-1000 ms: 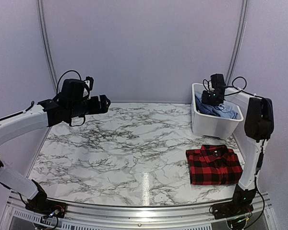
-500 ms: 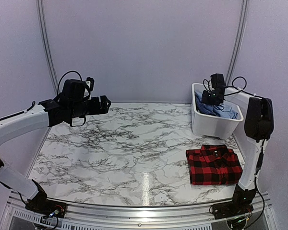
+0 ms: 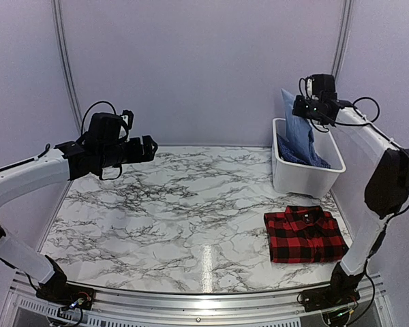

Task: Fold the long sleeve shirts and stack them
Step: Pick up the square-folded shirt from the bin, then place the crumpled shirt at the center of the board.

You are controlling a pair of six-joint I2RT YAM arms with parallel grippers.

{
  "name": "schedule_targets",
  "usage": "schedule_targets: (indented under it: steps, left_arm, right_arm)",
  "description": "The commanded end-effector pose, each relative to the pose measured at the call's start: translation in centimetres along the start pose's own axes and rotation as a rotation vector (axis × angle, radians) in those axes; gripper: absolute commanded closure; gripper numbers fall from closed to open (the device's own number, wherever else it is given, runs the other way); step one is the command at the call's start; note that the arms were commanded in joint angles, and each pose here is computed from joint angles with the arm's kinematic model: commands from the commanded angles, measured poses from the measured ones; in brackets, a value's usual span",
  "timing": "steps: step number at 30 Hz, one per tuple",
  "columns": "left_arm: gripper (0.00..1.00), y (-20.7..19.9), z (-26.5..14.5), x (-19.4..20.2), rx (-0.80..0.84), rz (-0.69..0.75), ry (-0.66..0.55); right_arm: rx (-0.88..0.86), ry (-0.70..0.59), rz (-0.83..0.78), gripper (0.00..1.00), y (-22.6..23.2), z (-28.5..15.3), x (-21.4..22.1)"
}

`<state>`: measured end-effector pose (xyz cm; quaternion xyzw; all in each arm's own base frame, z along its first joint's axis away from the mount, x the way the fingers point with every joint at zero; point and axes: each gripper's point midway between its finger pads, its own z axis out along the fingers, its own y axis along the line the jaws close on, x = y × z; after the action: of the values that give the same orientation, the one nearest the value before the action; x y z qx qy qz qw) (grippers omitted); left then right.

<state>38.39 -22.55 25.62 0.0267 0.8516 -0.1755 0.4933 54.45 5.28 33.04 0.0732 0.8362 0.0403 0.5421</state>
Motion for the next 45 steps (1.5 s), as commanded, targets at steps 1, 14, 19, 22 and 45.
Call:
schedule_targets:
  steps: [1,14,19,22,45]
  left_arm:
    - [0.01,-0.7,-0.6,-1.8,0.032,-0.014,-0.040]
    - [0.01,-0.4,-0.9,-2.1,0.021,-0.015,-0.057]
    - [0.01,0.0,-1.5,-2.5,0.008,-0.012,-0.070]
    - [0.01,0.3,-1.9,-2.7,0.006,-0.012,-0.076]
    - [0.01,10.4,-4.3,-2.9,-0.321,-0.231,-0.097]
  right_arm:
    - [-0.162,-0.215,-0.027,1.00,5.8,-7.6,-7.9]
    - [-0.692,-0.274,-0.166,1.00,24.4,-19.3,-6.7]
    - [-0.644,-0.243,-0.261,1.00,28.0,-19.0,-4.4]
    - [-0.580,-0.251,-0.294,1.00,28.0,-18.4,-4.7]
    - [-0.684,0.084,-0.644,0.92,42.5,-16.3,18.6]
